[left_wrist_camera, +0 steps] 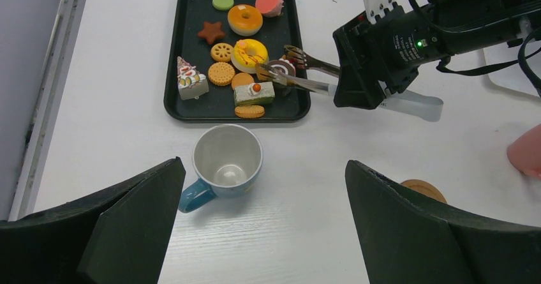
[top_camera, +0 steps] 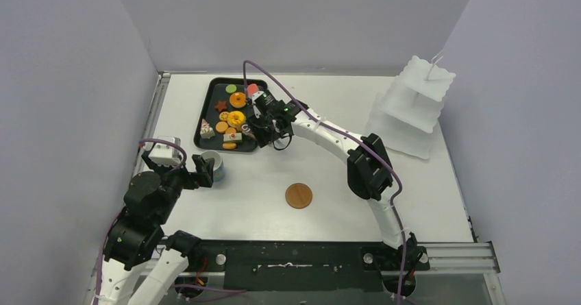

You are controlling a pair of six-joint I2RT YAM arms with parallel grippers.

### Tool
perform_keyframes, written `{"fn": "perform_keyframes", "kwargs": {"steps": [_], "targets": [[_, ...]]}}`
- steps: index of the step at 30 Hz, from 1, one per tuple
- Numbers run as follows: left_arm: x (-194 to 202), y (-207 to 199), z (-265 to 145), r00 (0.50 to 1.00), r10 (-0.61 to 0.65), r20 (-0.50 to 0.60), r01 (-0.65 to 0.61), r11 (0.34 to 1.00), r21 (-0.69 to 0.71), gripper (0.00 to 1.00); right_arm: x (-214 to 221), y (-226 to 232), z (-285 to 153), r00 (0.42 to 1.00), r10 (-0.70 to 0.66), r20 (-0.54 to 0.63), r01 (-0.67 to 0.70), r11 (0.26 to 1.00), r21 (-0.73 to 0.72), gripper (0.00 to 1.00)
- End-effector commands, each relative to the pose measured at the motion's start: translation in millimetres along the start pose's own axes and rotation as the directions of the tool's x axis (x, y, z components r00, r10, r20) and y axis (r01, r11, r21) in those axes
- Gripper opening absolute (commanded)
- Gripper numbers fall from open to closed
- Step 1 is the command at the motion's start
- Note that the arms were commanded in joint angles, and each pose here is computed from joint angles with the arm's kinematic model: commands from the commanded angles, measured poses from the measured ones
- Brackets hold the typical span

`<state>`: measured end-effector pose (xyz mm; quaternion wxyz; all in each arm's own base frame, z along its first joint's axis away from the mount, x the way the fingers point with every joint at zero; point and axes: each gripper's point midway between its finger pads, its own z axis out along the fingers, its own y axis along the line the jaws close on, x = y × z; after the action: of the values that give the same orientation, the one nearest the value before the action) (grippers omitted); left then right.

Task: Serve the afternoon tea
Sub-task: Pick up the desert from the tray.

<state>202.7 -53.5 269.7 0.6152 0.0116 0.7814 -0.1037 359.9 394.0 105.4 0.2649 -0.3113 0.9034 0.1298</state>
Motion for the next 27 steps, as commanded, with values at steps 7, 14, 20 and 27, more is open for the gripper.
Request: {"fn": "perform_keyframes", "kwargs": {"steps": [7, 14, 20, 27], "targets": [[-17, -3, 0, 0.998, -0.007, 0.064, 0.006, 1.000, 0.013, 0.97, -31, 8, -15, 0.997, 0.012, 0.079, -0.010, 1.000, -0.022, 0.48], [-17, -3, 1, 0.998, -0.006, 0.062, 0.005, 1.000, 0.016, 0.97, -40, 9, -37, 0.991, 0.024, 0.129, -0.021, 0.999, -0.028, 0.44], [-16, -4, 1, 0.998, -0.005, 0.060, 0.004, 1.000, 0.017, 0.97, -46, 7, -60, 0.984, 0.041, 0.173, -0.038, 0.999, -0.022, 0.40], [-16, -4, 1, 0.998, -0.005, 0.059, 0.003, 1.000, 0.020, 0.97, -49, 4, -87, 0.974, 0.055, 0.221, -0.053, 0.998, -0.017, 0.40]]}}
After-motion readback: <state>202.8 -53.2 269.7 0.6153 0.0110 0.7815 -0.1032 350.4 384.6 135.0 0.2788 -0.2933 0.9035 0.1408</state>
